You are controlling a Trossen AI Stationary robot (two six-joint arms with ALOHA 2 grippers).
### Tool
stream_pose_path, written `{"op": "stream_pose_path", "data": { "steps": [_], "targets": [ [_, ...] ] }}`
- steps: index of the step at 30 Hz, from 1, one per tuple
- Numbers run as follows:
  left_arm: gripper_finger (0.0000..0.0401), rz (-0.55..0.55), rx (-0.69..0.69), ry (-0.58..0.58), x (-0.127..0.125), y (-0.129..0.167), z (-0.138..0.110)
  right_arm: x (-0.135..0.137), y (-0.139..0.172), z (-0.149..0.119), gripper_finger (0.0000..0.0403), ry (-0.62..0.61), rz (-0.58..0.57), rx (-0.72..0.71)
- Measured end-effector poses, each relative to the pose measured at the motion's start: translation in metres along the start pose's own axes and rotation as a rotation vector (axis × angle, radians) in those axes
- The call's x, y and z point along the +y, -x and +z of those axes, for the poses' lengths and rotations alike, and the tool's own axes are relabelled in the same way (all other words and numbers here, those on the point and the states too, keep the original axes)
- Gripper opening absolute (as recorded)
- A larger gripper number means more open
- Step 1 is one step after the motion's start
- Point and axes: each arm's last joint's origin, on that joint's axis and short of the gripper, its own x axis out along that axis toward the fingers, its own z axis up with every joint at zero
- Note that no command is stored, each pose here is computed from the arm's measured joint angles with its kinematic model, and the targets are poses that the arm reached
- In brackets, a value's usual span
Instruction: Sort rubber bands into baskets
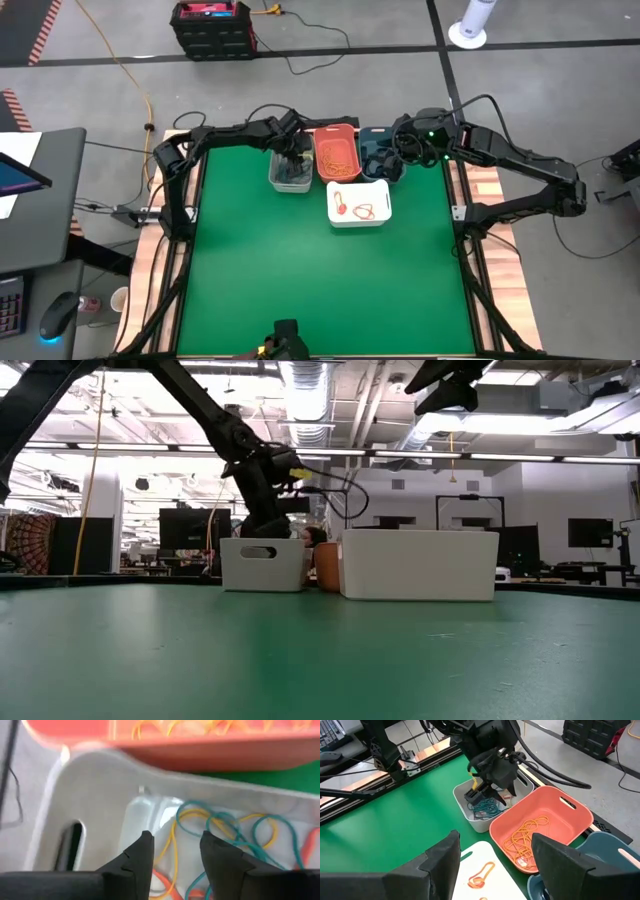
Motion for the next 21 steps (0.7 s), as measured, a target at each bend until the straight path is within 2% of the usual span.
{"op": "stream_pose_path", "data": {
  "steps": [3,12,21],
  "targets": [
    [0.0135,-0.002,-0.001,-0.022,-0.001,0.002,0.001,-0.001,0.000,0.000,0.0269,-0.001,-0.003,-0.001],
    [0.0099,-0.011,0.035,0.008,0.012,-0.002,-0.009,-0.002,0.000,0.001,0.0269,-0.002,-0.009,-0.006],
    [0.0093,-0.075,0.052,-0.075,0.010,-0.019,-0.016,-0.002,0.000,0.001,0.0269,-0.025,-0.006,-0.006]
  ]
}}
